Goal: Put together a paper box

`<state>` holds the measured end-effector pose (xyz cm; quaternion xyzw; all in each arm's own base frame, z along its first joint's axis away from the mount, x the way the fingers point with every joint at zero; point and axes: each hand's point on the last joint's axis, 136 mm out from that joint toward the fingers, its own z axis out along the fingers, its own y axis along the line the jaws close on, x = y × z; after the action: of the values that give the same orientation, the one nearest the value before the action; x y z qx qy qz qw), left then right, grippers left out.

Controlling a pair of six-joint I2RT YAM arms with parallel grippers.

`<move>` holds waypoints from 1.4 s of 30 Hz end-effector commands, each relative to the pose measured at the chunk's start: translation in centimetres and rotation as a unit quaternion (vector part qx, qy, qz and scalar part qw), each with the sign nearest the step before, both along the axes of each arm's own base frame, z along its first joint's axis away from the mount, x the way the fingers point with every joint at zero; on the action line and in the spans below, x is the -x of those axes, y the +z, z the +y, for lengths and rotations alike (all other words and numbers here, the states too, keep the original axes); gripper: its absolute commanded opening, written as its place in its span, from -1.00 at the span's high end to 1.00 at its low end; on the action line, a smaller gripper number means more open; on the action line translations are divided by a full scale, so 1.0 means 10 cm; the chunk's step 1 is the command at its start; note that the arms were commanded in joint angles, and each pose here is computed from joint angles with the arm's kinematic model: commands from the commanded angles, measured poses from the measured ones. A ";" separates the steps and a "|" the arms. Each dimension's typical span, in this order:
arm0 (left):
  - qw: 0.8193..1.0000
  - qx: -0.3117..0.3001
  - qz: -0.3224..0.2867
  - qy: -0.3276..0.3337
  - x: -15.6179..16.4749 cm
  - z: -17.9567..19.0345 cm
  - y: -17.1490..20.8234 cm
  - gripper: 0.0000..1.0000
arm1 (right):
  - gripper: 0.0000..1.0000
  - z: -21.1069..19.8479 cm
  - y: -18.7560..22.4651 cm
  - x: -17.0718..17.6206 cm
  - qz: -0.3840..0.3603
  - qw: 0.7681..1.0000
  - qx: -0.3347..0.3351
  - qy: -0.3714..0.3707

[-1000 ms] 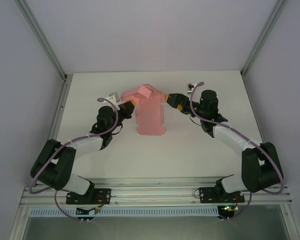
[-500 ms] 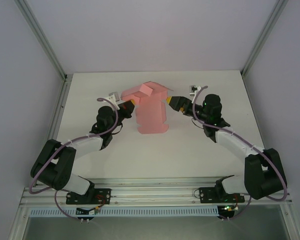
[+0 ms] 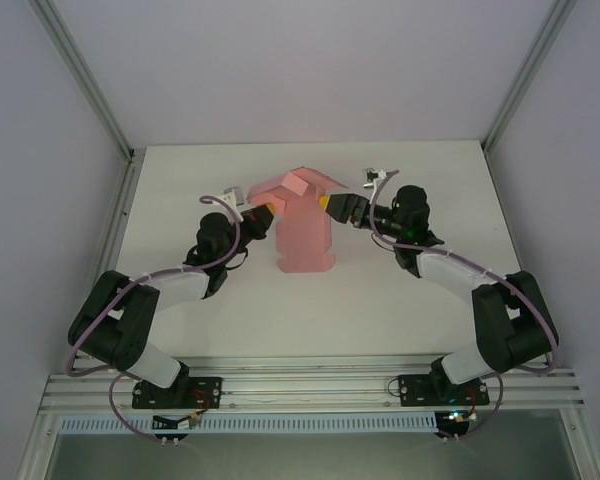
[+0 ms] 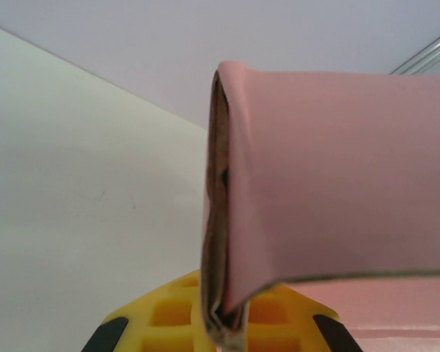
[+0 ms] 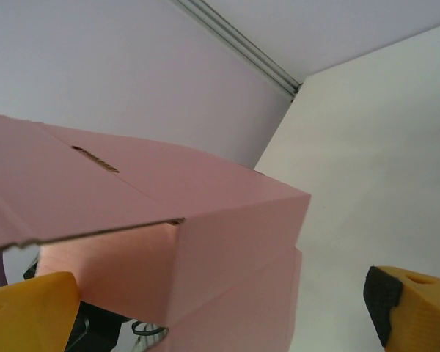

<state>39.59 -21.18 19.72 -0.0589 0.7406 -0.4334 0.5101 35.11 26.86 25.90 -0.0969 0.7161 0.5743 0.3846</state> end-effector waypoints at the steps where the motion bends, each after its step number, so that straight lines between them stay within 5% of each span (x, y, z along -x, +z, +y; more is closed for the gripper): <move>1: 0.999 0.024 -0.036 -0.018 -0.02 -0.06 0.23 1.00 | -1.00 0.05 -0.01 -0.06 -0.025 0.998 0.046 -0.020; 6: 0.998 0.037 -0.045 -0.025 0.00 -0.08 0.30 1.00 | -1.00 0.07 -0.42 -0.10 -0.010 0.982 0.176 -0.073; 11: 0.998 0.039 -0.046 -0.028 0.02 -0.08 0.32 1.00 | -1.00 0.04 -0.51 -0.06 -0.007 0.975 0.204 -0.087; 24: 0.999 -0.007 -0.029 -0.025 0.05 0.00 0.11 1.00 | -1.00 -0.52 0.41 0.72 -0.131 0.959 0.229 -0.100; 29: 0.995 -0.014 -0.059 -0.079 0.18 -0.11 0.20 1.00 | -1.00 -1.08 0.67 0.64 -0.140 0.944 0.230 -0.192; 33: 0.989 -0.007 -0.083 -0.125 0.28 -0.22 0.32 1.00 | -0.83 -1.26 0.90 0.41 -0.122 0.958 0.212 -0.148; 37: 0.990 -0.010 -0.079 -0.114 0.26 -0.20 0.28 1.00 | -0.26 -0.88 1.07 0.47 -0.158 0.971 0.181 0.007; 42: 0.990 -0.007 -0.078 -0.120 0.26 -0.22 0.31 1.00 | -0.22 -0.36 0.87 0.75 -0.240 0.934 0.223 0.142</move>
<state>37.53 -23.38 20.67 0.0452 0.7270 -0.4779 0.4910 31.79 20.11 34.74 -0.2889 0.7457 0.3918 0.4550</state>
